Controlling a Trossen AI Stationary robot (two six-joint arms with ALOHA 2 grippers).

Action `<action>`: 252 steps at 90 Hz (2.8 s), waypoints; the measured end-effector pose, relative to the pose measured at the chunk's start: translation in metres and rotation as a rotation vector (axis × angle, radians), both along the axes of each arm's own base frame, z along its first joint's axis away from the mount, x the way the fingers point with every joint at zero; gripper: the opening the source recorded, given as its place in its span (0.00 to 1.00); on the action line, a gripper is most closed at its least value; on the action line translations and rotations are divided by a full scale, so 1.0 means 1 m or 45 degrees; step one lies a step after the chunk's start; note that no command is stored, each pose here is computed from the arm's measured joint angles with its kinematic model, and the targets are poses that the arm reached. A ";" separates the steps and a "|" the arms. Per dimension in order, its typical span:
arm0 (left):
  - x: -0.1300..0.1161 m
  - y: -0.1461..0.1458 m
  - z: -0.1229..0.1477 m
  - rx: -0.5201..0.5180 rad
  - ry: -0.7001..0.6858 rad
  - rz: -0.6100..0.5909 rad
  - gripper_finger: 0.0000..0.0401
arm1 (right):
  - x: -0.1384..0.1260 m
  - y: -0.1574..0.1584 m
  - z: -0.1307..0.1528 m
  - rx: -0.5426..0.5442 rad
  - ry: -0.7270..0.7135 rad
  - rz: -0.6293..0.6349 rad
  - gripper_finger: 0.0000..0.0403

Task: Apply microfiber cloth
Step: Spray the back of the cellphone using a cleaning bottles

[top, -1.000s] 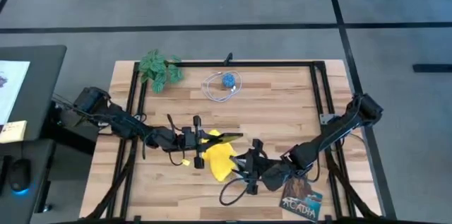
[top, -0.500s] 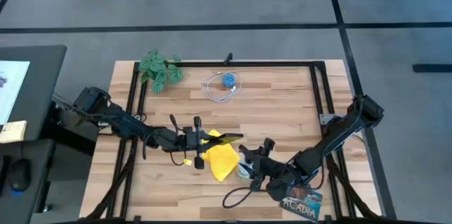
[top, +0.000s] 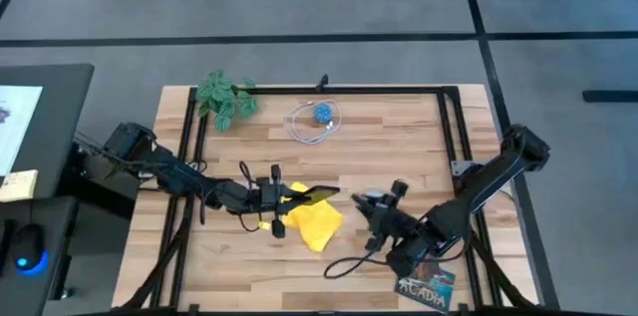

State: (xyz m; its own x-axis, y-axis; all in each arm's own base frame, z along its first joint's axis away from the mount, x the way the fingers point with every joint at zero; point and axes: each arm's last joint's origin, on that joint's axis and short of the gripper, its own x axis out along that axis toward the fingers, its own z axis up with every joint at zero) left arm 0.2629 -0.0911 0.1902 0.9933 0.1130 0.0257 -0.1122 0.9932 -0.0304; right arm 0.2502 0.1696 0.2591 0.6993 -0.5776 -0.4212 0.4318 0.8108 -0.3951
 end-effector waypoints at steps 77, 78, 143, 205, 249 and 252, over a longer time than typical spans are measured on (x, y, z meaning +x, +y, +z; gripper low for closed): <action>-0.002 0.001 -0.004 -0.013 0.017 0.002 0.03 | -0.032 -0.020 -0.006 0.050 0.068 -0.142 0.60; -0.002 0.001 -0.004 -0.013 0.017 0.002 0.03 | -0.033 -0.021 -0.005 0.053 0.072 -0.144 0.61; -0.003 0.001 -0.017 0.140 0.198 -0.002 0.03 | -0.078 -0.069 0.045 0.454 0.239 -0.145 0.71; 0.014 -0.015 -0.083 0.843 0.717 -0.020 0.03 | -0.068 -0.050 0.052 0.634 0.020 -0.035 0.71; 0.026 -0.038 -0.105 0.896 0.831 -0.072 0.03 | -0.056 -0.041 0.041 0.560 0.035 -0.051 0.71; 0.026 -0.038 -0.101 0.881 0.814 -0.066 0.03 | -0.056 -0.040 0.040 0.552 0.041 -0.055 0.71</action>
